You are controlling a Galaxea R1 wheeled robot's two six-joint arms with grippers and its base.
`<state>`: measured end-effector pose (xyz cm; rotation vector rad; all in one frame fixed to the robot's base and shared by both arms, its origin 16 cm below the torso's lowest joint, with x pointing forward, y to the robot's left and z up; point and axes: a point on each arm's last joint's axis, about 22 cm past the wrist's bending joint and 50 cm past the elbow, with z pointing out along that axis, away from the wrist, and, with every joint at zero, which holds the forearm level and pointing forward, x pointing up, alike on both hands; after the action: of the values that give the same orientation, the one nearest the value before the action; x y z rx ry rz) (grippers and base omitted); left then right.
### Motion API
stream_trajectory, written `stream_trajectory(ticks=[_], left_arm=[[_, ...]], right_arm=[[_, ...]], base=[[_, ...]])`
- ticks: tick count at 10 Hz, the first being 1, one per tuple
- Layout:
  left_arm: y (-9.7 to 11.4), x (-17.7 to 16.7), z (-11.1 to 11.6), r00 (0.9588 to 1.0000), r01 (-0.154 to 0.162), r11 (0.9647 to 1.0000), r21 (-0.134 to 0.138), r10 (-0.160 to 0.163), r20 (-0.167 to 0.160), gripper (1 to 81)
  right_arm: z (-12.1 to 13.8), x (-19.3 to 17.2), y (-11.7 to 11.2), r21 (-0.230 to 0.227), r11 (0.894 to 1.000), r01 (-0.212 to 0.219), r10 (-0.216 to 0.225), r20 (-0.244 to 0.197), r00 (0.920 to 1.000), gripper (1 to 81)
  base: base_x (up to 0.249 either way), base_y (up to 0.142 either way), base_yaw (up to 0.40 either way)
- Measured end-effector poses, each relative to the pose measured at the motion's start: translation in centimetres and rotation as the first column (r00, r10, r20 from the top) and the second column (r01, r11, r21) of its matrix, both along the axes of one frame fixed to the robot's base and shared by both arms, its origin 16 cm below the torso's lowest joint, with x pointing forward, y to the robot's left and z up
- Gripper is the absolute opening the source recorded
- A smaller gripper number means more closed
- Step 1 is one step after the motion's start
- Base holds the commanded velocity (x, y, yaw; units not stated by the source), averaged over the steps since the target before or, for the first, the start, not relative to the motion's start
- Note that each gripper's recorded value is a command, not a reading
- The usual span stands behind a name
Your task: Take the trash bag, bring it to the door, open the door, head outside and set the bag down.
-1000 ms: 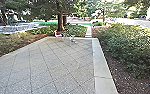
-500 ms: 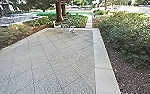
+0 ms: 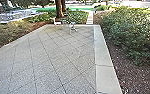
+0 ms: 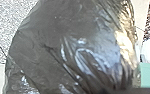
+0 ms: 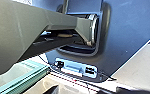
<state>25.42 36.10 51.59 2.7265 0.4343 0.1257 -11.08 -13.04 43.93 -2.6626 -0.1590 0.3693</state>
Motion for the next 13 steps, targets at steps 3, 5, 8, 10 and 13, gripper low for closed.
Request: stream_trajectory(ticks=[3, 5, 8, 10, 13], left_arm=[[6.3, -0.8, 0.6, 0.9932, -0.103, 0.9923, 0.069, 0.106, -0.048, 1.0], [8.6, -1.4, 0.5, 0.9869, -0.128, 0.9865, 0.102, 0.137, -0.085, 1.0], [8.8, 4.5, 2.1, 0.9884, -0.140, 0.9849, 0.102, 0.145, -0.045, 1.0], [10.8, 7.1, 3.7, 0.9873, -0.155, 0.9804, 0.122, 0.158, -0.017, 1.0], [12.6, 11.3, 7.0, 0.9875, -0.155, 0.9810, 0.116, 0.158, -0.011, 1.0]], right_arm=[[-0.1, -0.8, -0.3, 0.015, 0.997, -0.070, 0.071, -0.045, 0.9965, 81.1], [-0.1, -1.0, -0.4, 0.021, 0.996, -0.089, 0.090, -0.058, 0.9943, 81.1], [-0.1, -1.0, -0.4, 0.019, 0.996, -0.087, 0.088, -0.061, 0.9942, 81.1], [-0.1, -1.0, -0.4, 0.019, 0.996, -0.086, 0.087, -0.061, 0.9943, 81.1], [-0.1, -1.0, -0.4, 0.019, 0.996, -0.087, 0.088, -0.061, 0.9943, 81.1]], base=[[0.000, 0.000, 0.000], [0.000, 0.000, 0.000], [0.000, 0.000, 0.000], [0.000, 0.000, 0.000], [0.000, 0.000, 0.000]])
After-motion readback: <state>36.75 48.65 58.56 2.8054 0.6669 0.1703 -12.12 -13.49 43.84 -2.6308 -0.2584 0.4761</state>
